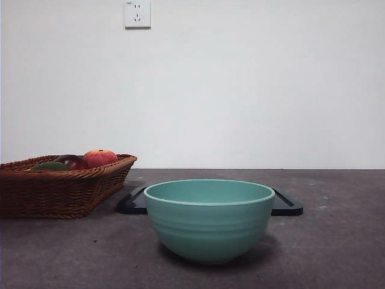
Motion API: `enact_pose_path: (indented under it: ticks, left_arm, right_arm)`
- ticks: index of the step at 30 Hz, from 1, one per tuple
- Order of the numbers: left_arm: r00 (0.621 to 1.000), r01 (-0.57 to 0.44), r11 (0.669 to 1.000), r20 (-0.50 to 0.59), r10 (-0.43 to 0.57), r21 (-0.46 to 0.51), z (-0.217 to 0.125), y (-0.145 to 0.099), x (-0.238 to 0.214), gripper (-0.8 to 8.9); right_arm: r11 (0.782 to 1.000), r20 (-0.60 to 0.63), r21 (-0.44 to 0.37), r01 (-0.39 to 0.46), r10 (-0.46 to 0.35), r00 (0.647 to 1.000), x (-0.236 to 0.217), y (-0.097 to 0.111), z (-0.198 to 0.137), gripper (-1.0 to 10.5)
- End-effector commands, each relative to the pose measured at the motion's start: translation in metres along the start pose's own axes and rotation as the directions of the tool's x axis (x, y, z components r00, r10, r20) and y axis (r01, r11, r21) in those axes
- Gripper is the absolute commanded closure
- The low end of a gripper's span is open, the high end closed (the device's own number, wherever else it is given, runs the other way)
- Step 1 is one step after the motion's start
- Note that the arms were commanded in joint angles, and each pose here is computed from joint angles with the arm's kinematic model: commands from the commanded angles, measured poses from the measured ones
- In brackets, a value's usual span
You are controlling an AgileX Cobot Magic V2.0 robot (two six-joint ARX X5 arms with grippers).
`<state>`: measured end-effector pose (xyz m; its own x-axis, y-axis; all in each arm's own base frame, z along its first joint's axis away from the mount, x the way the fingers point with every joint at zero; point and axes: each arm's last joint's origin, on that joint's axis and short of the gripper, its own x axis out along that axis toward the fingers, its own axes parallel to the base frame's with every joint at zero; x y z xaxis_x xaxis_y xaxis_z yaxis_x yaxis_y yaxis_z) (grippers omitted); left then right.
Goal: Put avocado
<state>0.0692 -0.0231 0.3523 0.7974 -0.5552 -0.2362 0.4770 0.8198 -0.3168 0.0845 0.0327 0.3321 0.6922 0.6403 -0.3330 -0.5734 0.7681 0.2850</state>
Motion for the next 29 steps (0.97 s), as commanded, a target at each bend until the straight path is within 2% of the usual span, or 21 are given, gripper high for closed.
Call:
enact_pose_path:
  ticks: [1,4,5,10,12,29]
  left_arm:
    - [1.000,0.006,1.000,-0.010,-0.006,0.025,0.0023,-0.0022,-0.0027,6.72]
    - [0.999,0.001,0.999,-0.036,0.000,0.034,-0.0005,-0.0016,-0.0028,5.81]
    - [0.999,0.000,0.999,-0.042,0.001,0.032,-0.0011,-0.0015,-0.0029,5.47]
    - [0.998,-0.002,0.999,-0.056,0.004,0.035,-0.0025,-0.0012,-0.0029,3.34]
    - [0.998,-0.001,0.999,-0.056,0.004,0.044,-0.0026,-0.0012,-0.0029,2.84]
    - [0.998,-0.001,0.999,-0.056,0.004,0.053,-0.0026,-0.0012,-0.0029,2.72]
  right_arm:
    - [0.999,0.011,-0.033,-0.005,0.005,1.000,-0.0016,0.0018,0.0037,9.3]
    - [0.999,0.011,-0.033,-0.004,0.004,1.000,-0.0015,0.0017,0.0037,9.2]
    - [0.999,0.011,-0.033,-0.004,0.004,1.000,-0.0016,0.0017,0.0037,8.9]
    - [0.999,0.015,-0.033,0.010,-0.009,1.000,-0.0016,0.0013,0.0040,5.0]
    - [0.999,0.016,-0.031,0.020,-0.020,1.000,-0.0016,0.0010,0.0040,4.3]
    - [0.998,0.020,-0.033,0.048,-0.048,0.999,-0.0017,0.0002,0.0042,3.4]
